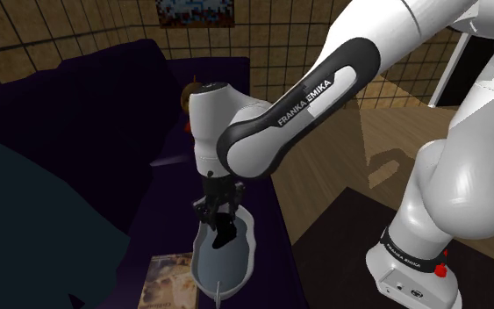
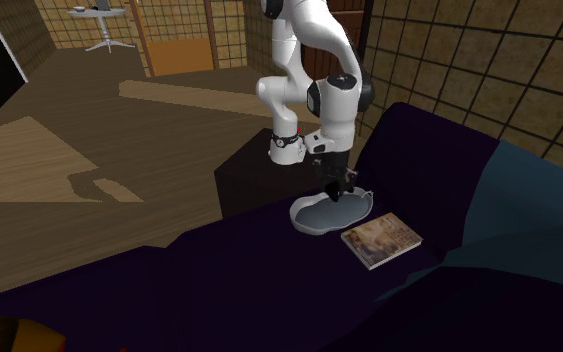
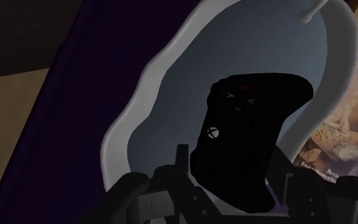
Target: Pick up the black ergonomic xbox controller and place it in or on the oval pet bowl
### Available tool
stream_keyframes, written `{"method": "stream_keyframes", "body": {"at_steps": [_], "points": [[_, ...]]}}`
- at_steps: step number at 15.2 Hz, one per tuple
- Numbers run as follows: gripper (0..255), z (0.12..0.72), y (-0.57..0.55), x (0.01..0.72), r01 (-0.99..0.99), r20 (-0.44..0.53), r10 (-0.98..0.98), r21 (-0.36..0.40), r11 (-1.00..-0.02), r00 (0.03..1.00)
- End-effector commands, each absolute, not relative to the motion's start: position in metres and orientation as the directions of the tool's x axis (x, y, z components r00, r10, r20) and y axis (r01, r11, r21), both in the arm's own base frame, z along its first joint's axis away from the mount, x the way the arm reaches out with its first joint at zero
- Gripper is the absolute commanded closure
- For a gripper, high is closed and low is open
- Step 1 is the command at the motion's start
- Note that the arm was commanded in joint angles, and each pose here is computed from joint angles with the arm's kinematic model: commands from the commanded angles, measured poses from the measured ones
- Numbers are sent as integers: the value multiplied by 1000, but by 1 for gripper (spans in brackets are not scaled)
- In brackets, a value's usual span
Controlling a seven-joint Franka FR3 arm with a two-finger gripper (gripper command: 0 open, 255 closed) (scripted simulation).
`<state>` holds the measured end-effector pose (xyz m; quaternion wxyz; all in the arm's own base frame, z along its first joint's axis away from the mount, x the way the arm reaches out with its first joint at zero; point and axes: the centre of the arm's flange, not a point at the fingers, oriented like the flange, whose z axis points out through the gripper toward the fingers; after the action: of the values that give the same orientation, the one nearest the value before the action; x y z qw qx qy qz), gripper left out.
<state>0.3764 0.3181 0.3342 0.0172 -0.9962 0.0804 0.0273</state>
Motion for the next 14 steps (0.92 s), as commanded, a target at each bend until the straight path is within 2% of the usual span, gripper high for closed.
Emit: {"method": "stream_keyframes", "body": {"at_steps": [1,12,13,14], "points": [[255,323,319,376,-161,-57,-159,-30,-986,986],[255,304,319,376,-161,-57,-159,-30,-986,986],[0,304,319,376,-161,-57,-159,-30,-986,986],[0,304,319,376,-161,-57,-159,-30,-986,986]]}}
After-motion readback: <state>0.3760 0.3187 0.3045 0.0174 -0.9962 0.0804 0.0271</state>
